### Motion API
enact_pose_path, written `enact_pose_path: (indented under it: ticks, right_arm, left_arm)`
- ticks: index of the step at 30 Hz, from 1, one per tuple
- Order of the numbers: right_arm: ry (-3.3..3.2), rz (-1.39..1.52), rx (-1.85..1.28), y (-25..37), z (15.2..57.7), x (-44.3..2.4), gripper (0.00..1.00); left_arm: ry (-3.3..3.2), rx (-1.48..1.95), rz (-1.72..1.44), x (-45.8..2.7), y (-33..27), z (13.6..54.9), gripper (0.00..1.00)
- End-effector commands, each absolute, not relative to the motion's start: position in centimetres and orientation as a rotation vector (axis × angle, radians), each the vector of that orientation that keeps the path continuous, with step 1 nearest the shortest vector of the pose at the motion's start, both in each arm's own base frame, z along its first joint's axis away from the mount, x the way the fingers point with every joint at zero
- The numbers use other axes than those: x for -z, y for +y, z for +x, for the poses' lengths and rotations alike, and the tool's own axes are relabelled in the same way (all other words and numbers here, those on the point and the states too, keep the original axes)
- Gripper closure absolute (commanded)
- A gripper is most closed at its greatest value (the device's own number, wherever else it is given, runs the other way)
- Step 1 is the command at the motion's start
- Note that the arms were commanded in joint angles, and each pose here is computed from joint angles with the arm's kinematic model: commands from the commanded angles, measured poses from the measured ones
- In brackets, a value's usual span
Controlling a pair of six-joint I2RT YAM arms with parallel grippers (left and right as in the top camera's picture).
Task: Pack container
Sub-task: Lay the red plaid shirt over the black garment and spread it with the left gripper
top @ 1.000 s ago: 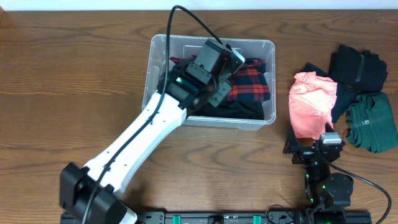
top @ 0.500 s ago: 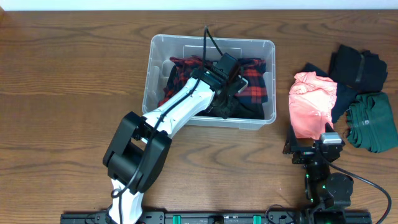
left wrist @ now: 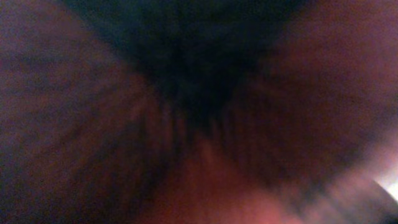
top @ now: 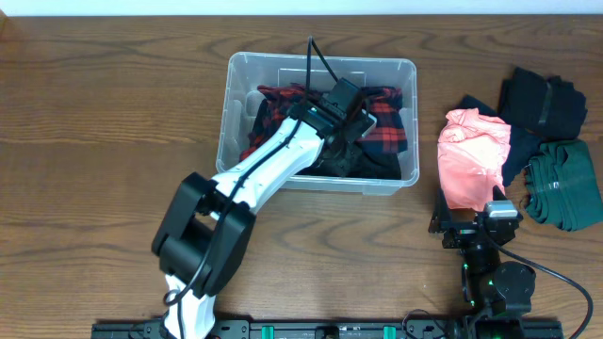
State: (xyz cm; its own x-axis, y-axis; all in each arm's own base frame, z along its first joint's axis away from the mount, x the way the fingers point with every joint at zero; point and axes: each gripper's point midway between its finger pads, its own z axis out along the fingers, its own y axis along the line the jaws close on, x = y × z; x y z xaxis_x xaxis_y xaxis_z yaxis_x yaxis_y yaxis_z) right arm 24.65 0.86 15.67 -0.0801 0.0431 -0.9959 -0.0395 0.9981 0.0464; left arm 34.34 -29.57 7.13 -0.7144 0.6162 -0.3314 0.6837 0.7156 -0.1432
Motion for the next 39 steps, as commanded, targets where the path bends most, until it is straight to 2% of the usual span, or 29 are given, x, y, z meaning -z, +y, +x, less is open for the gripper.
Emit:
enact_pose_path:
  ticks: [1, 10, 17, 21, 26, 34, 39]
  right_arm:
    - [1.651, 0.005, -0.082, 1.0, 24.6, -15.5, 0.01]
    - [1.651, 0.005, -0.082, 1.1, 24.6, -15.5, 0.01]
    - [1.651, 0.005, -0.082, 1.0, 24.6, -15.5, 0.01]
    - [1.651, 0.005, -0.082, 1.0, 24.6, -15.5, 0.01]
    - [1.651, 0.005, -0.082, 1.0, 24.6, -15.5, 0.01]
    - [1.651, 0.005, -0.082, 1.0, 24.6, -15.5, 0.01]
    - [1.651, 0.005, -0.082, 1.0, 24.6, -15.5, 0.01]
  left_arm:
    - [2.527, 0.397, 0.981, -12.9, -29.8, 35.1, 0.94]
    - [2.306, 0.454, 0.919, -22.4, -29.3, 34.3, 0.94]
    - [2.235, 0.318, 0.83, -23.4, -28.5, 37.1, 0.94]
    - [2.244, 0.228, 0.793, -21.5, -28.4, 39.2, 0.94]
    - [2.352, 0.144, 0.777, -16.3, -28.3, 40.5, 0.94]
    - [2.602, 0.114, 0.656, -7.2, -28.1, 40.1, 0.94]
    - [2.673, 0.123, 0.563, -5.7, -27.8, 39.6, 0.94]
